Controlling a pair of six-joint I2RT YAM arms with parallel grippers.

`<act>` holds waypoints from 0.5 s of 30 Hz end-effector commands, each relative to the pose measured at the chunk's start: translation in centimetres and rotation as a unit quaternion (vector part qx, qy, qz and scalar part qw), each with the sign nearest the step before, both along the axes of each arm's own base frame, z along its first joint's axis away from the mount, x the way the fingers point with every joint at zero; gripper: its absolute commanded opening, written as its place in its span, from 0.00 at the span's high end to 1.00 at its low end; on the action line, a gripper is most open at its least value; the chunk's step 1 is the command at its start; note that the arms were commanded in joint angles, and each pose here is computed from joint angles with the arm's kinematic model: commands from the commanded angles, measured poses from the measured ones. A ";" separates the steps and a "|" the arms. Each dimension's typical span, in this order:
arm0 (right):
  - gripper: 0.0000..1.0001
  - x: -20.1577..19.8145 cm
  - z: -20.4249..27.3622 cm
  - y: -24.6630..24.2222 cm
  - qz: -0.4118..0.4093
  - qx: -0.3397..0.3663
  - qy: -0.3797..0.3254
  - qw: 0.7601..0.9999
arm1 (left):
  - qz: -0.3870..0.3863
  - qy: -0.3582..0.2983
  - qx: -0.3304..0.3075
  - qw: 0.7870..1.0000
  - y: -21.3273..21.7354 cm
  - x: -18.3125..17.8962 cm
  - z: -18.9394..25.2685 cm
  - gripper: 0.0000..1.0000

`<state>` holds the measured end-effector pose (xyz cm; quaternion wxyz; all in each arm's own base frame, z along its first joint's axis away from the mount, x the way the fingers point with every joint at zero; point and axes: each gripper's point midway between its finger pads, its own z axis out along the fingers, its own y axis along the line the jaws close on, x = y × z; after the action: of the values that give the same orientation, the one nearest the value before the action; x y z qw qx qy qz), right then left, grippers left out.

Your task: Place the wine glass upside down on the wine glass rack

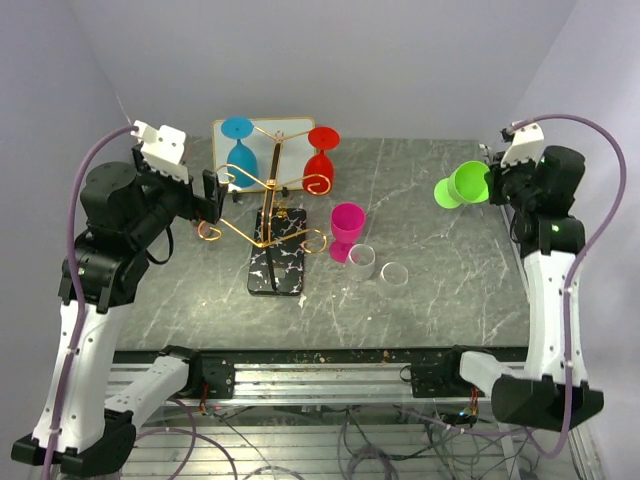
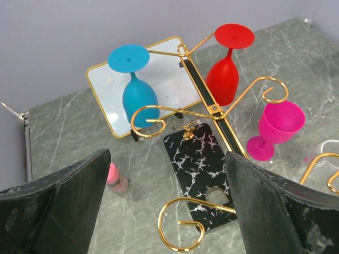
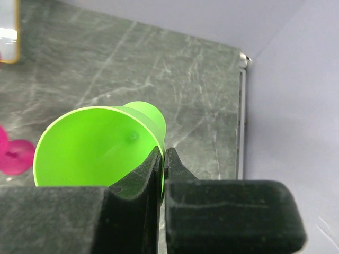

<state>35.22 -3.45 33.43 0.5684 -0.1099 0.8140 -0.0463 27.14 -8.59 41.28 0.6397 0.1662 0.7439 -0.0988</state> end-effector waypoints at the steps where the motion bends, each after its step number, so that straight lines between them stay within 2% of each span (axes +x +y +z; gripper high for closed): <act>1: 1.00 -3.2 2.6 3.4 0.076 0.029 -0.033 0.996 | -0.022 -0.001 -0.016 1.000 -0.3 -2.3 0.7 0.00; 7: 1.00 -5.7 7.5 6.6 0.156 0.039 -0.107 0.981 | -0.052 -0.006 -0.024 0.998 -1.1 -3.5 1.3 0.04; 15: 1.00 -5.7 14.4 9.9 0.241 0.090 -0.187 0.948 | -0.086 -0.017 -0.069 0.994 -3.0 -2.4 3.6 0.08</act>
<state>29.76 4.21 43.74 0.6769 -0.2157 0.6982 0.0877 24.35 -10.10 42.59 0.6388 0.1870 0.7303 -0.1540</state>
